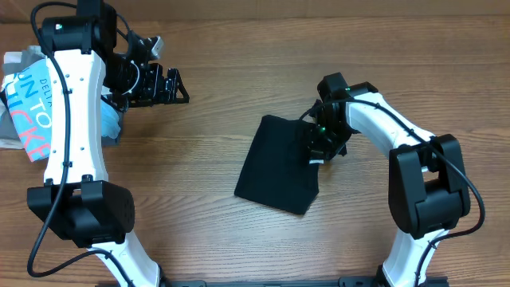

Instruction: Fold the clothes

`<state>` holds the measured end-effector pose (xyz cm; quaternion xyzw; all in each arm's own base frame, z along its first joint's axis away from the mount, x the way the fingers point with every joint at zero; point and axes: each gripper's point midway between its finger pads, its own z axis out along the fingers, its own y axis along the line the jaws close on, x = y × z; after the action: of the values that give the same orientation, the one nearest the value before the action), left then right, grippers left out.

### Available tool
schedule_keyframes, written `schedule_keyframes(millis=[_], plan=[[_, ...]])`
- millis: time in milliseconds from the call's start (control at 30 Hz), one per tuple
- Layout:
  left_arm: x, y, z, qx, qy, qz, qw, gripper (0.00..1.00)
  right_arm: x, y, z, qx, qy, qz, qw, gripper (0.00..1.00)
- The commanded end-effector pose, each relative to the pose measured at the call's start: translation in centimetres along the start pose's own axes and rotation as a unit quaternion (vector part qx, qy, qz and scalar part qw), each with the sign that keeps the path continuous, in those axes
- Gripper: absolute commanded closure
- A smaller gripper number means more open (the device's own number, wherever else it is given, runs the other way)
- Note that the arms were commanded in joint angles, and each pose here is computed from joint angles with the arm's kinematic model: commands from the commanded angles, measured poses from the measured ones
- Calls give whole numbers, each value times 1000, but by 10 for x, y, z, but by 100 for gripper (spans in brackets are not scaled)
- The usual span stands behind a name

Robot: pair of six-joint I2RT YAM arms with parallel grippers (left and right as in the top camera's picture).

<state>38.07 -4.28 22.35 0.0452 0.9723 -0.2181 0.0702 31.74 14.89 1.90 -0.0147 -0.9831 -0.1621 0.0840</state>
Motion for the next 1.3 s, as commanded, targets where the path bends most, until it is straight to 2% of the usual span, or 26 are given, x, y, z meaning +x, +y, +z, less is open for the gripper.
schedule_keyframes(millis=[0,267,533,767,933,1067,1267], plan=[[0,2,4,0,6,-4,1000,7,5,-38,1,65,2,55,996,96],[-1,2,4,-1,4,-3,1000,7,2,-49,-15,80,-9,91,993,96],[-1,2,4,-1,4,-3,1000,6,-3,-27,-71,68,-48,79,993,96],[-1,2,4,0,4,-3,1000,6,5,-20,-114,85,-68,72,991,81],[-4,2,4,-1,-1,-1,1000,6,-8,-11,-113,68,-92,57,992,80],[-3,2,4,-1,0,-2,1000,6,-26,-13,-107,59,-122,43,990,74],[-2,2,4,-1,3,-3,1000,6,-19,-34,-81,58,-100,64,991,74]])
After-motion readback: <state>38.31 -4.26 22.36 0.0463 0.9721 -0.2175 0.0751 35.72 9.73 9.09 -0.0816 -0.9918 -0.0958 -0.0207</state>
